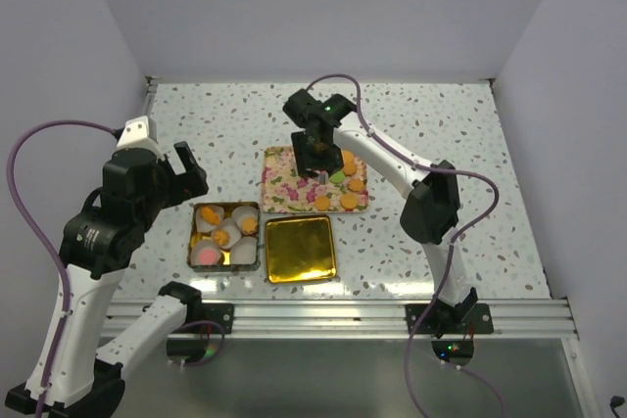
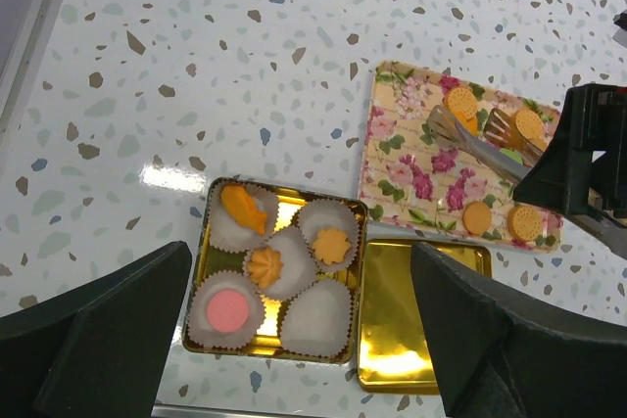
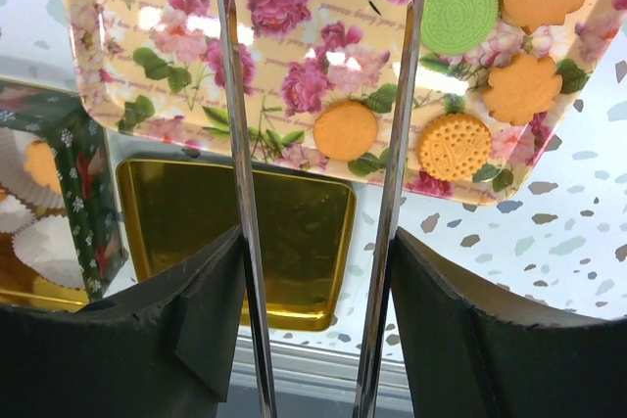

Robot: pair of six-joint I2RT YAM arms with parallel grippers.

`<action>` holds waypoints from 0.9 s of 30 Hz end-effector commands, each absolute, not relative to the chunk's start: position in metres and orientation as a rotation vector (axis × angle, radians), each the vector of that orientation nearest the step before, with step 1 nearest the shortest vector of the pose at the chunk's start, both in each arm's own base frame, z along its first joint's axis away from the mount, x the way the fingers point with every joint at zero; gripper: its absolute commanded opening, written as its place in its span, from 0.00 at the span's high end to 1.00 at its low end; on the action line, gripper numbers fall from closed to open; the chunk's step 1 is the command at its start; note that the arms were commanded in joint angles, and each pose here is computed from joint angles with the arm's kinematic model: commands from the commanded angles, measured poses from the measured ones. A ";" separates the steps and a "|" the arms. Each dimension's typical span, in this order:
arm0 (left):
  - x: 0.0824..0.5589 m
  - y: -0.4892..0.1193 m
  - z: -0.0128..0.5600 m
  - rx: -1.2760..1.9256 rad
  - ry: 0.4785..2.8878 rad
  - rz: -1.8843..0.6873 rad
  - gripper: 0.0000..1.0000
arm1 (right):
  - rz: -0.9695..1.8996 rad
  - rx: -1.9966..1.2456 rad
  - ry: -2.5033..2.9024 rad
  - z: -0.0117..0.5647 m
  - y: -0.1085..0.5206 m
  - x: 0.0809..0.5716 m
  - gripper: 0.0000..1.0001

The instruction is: Pack the cookies

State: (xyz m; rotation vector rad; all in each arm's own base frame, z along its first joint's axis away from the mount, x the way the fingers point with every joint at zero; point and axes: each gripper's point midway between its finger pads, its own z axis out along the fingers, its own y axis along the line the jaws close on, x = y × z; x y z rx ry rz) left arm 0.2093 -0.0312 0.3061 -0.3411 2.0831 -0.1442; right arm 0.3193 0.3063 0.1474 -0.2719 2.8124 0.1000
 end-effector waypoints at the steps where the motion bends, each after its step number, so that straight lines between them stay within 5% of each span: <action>1: 0.220 -0.030 0.316 -0.344 2.033 -0.132 0.00 | 0.113 -0.277 2.780 0.153 0.308 0.332 0.39; 27: 0.222 -0.030 0.315 -0.338 2.036 -0.123 0.00 | 0.251 -0.163 2.744 0.208 0.294 0.309 0.55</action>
